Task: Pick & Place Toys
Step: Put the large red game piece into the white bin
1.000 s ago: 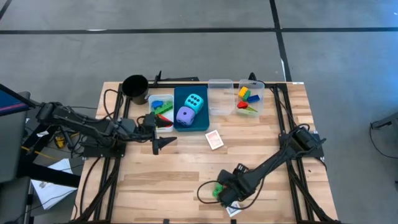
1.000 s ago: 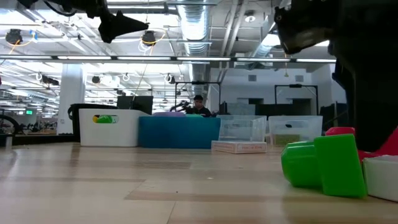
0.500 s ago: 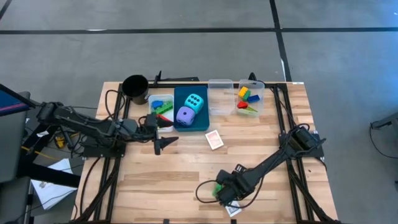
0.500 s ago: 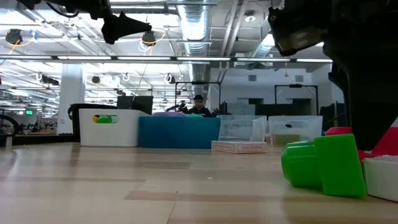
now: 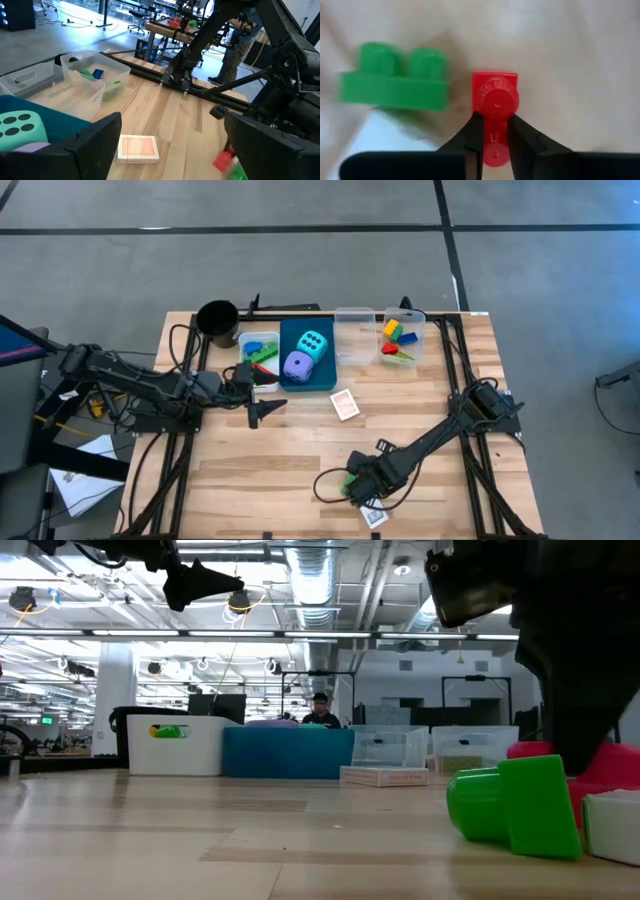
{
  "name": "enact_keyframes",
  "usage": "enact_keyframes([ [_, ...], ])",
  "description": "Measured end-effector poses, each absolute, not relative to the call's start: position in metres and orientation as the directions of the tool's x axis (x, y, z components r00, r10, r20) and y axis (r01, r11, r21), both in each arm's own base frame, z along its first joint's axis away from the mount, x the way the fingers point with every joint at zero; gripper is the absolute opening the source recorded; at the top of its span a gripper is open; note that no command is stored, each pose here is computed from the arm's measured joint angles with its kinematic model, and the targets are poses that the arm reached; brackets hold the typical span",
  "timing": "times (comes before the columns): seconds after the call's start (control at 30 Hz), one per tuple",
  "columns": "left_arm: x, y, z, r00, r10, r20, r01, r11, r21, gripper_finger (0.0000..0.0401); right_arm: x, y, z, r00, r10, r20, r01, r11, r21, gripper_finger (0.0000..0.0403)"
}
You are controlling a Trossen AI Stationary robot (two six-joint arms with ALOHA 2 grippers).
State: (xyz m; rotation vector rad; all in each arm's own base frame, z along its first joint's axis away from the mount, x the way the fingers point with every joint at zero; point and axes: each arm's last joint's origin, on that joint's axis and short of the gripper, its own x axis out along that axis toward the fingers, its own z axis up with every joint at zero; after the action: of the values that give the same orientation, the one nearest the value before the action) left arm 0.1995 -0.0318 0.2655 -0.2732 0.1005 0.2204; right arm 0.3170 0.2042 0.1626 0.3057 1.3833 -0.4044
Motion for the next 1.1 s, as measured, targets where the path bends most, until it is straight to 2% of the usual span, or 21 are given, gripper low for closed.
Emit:
enact_keyframes([
  [0.1, 0.199, -0.032, 0.266, 0.971, 0.202, -0.127, -0.229, 0.939, -0.257, 0.0346, 0.316, 0.199, 0.170, 0.128, -0.190, -0.973, 0.445, 0.888, -0.115, 0.0050],
  [0.17, 0.200, -0.032, 0.266, 0.971, 0.202, -0.125, -0.228, 0.939, -0.258, 0.0346, 0.319, 0.198, 0.180, 0.172, -0.276, -0.946, 0.443, 0.879, -0.176, 0.0044],
  [0.3, 0.200, -0.032, 0.268, 0.974, 0.201, -0.100, -0.221, 0.937, -0.269, 0.0346, 0.324, 0.200, 0.205, 0.270, -0.416, -0.869, 0.446, 0.854, -0.270, 0.0001],
  [0.47, 0.202, -0.032, 0.267, 0.974, 0.202, -0.107, -0.224, 0.934, -0.279, 0.0346, 0.328, 0.210, 0.232, 0.432, -0.539, -0.723, 0.422, 0.829, -0.366, 0.0004],
  [0.6, 0.211, -0.036, 0.255, 0.966, 0.197, -0.168, -0.241, 0.921, -0.305, 0.0346, 0.330, 0.213, 0.246, 0.503, -0.590, -0.631, 0.419, 0.806, -0.418, 0.0003],
  [0.7, 0.221, -0.040, 0.236, 0.948, 0.176, -0.266, -0.248, 0.932, -0.265, 0.0346, 0.330, 0.214, 0.251, 0.538, -0.637, -0.552, 0.449, 0.771, -0.452, 0.0002],
  [0.8, 0.230, -0.045, 0.210, 0.903, 0.095, -0.419, -0.207, 0.951, -0.230, 0.0346, 0.330, 0.213, 0.252, 0.545, -0.659, -0.518, 0.438, 0.751, -0.494, 0.0001],
  [0.97, 0.230, -0.055, 0.155, 0.688, 0.060, -0.723, -0.288, 0.937, -0.197, 0.0338, 0.333, 0.209, 0.252, 0.538, -0.667, -0.516, 0.393, 0.740, -0.546, 0.0000],
  [1.1, 0.231, -0.064, 0.128, 0.583, 0.038, -0.812, -0.289, 0.943, -0.164, 0.0318, 0.337, 0.201, 0.252, 0.526, -0.693, -0.494, 0.388, 0.712, -0.586, 0.0000],
])
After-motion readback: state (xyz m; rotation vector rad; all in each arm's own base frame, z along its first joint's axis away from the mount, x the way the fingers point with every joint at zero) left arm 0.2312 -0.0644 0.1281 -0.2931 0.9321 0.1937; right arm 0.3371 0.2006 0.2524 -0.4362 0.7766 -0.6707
